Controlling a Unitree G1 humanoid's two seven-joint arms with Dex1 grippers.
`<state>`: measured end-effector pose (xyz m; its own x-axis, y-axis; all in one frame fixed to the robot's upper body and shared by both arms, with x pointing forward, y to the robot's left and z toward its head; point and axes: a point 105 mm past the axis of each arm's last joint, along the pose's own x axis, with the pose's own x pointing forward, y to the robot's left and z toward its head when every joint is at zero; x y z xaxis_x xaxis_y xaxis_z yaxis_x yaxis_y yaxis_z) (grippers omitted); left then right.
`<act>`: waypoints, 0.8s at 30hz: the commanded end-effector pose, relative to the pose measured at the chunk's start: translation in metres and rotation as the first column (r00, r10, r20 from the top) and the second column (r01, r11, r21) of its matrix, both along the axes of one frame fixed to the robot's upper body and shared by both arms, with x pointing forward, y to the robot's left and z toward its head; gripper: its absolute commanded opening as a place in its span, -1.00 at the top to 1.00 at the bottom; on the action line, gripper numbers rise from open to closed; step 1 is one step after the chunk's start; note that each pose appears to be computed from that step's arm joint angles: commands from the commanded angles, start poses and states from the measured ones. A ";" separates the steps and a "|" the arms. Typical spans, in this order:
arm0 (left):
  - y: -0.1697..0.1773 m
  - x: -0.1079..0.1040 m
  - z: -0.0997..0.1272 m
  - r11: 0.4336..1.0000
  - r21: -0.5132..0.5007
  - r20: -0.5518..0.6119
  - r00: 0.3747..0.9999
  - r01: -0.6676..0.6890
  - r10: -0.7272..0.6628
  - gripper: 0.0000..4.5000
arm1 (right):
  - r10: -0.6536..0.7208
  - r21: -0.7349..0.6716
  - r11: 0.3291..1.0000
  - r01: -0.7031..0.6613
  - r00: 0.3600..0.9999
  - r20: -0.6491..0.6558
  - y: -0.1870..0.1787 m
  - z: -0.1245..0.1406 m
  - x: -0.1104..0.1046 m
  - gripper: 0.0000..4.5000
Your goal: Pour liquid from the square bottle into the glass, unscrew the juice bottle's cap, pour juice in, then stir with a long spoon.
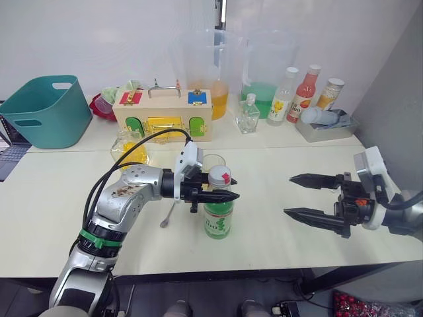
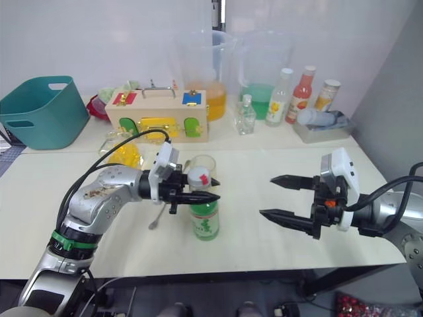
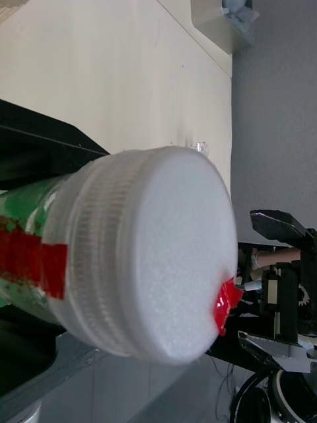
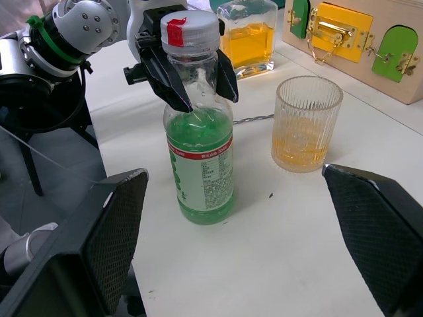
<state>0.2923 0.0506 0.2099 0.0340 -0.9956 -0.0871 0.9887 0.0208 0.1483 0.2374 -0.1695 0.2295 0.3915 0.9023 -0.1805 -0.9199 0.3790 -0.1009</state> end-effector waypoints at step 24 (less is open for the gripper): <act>0.013 -0.009 0.010 1.000 -0.024 0.094 0.996 -0.005 0.008 -0.97 | 0.044 -0.003 0.999 -0.044 0.998 0.052 0.005 0.006 0.009 -1.00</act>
<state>0.2874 0.0649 0.2099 0.0571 -0.9950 -0.0821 0.9802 0.0403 0.1939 0.2475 -0.1648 0.2266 0.3618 0.9132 -0.1876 -0.9316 0.3466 -0.1094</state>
